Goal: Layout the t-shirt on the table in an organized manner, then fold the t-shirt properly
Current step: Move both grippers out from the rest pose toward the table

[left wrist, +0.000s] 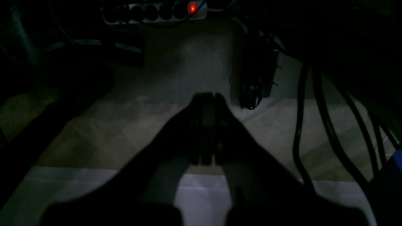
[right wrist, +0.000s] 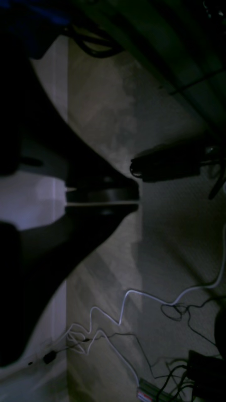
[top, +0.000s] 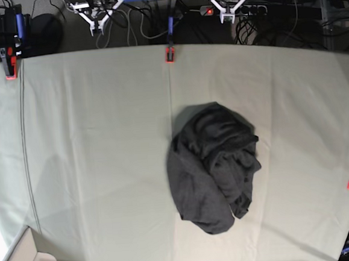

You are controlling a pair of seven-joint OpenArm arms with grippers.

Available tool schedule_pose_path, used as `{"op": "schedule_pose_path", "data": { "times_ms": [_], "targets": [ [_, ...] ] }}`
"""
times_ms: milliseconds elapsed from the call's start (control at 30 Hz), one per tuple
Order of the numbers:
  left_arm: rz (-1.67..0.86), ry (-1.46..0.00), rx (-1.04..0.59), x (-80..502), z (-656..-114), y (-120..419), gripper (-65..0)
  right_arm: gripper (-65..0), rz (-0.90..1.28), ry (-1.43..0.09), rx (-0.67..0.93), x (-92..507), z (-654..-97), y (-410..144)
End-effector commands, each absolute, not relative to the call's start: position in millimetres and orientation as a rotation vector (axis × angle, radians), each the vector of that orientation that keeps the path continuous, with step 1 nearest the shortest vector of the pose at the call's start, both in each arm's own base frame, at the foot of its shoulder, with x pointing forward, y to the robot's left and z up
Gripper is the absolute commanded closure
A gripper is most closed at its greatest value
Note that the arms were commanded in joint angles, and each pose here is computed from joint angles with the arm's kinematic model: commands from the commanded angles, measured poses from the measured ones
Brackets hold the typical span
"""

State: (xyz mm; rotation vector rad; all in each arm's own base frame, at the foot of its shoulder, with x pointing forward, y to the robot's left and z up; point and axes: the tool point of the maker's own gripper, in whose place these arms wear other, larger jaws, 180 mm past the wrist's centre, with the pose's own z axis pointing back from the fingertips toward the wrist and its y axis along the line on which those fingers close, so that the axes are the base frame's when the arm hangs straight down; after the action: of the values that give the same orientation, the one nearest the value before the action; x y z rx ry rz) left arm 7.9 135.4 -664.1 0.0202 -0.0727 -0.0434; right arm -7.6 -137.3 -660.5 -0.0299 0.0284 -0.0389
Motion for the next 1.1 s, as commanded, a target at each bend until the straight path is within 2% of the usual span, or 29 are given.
{"op": "schedule_pose_path", "data": {
  "times_ms": [0, 533, 633, 833, 1067],
  "targets": [
    [-0.050, -0.073, 0.027, 7, -664, 137, -0.2, 0.0, -0.043, 0.025, -0.016, -7, -660, -134],
    [-0.051, -0.073, 0.027, 6, -664, 138, -0.1, 0.0, -0.043, 0.014, -0.016, -5, -660, -134],
    [-0.046, -0.063, 0.055, -5, -663, 157, -0.1, 0.0, -0.042, -0.034, -0.021, -8, -654, -137],
    [-0.073, -0.168, 0.078, -15, -645, 179, -0.1, 0.0, -0.024, -0.227, -0.031, -1, -609, -140],
    [-0.129, -0.331, 0.071, -21, -594, 184, -0.1, 0.0, -0.006, -0.328, -0.042, -8, -563, -146]
  ]
}}
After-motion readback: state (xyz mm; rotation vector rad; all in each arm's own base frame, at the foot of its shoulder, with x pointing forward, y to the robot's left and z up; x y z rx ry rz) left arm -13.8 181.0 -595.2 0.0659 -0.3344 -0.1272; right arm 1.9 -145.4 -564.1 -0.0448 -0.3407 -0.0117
